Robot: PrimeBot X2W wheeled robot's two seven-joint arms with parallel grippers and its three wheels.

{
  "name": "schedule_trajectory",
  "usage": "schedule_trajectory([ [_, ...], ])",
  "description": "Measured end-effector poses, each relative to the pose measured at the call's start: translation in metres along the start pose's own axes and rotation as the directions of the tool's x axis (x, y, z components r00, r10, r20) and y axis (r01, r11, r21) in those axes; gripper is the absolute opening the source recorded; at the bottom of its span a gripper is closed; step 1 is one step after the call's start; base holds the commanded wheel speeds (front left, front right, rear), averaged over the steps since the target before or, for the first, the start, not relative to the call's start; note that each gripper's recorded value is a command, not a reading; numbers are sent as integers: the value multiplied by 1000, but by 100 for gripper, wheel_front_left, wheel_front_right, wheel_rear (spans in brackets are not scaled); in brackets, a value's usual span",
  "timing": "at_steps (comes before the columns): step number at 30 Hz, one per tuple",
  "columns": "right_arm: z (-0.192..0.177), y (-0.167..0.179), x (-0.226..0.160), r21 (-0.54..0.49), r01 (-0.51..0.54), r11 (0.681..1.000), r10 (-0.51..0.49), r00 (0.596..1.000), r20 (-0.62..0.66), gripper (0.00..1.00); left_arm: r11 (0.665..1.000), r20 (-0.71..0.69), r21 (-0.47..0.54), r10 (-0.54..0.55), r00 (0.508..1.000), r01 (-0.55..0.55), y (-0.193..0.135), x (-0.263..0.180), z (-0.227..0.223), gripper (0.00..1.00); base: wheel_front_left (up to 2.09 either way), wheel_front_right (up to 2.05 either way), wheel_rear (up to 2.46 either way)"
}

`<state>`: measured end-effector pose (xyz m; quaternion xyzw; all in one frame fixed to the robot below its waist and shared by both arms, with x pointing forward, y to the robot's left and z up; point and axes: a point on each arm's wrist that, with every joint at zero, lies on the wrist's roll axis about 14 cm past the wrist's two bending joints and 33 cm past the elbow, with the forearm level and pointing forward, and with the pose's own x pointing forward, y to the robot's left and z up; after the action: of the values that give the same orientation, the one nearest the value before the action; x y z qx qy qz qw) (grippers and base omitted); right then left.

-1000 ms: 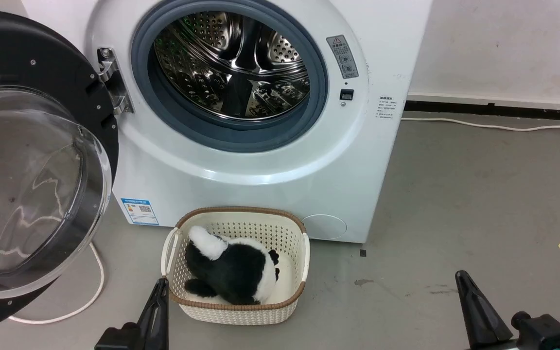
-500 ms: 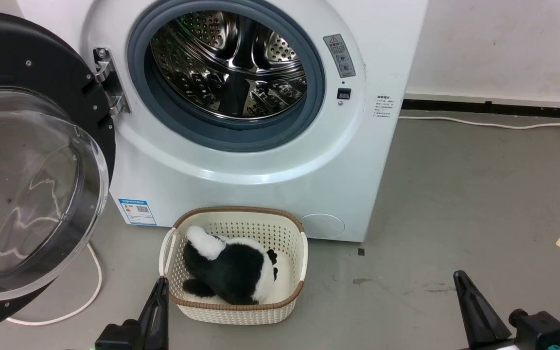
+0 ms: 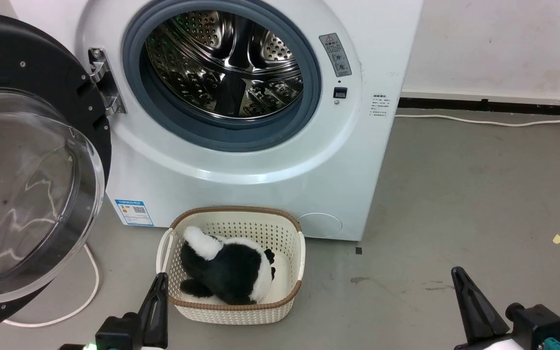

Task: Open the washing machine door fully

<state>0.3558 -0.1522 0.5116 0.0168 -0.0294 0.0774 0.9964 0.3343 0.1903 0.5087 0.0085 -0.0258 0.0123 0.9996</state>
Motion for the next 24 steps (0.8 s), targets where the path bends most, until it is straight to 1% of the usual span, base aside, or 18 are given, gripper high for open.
schedule_trajectory([
  [24,2,-2,3,-17,5,1000,-5,1000,-23,0,1000,-19,9,-5,1000,5,-2,9,3,0,0,0,0],
])
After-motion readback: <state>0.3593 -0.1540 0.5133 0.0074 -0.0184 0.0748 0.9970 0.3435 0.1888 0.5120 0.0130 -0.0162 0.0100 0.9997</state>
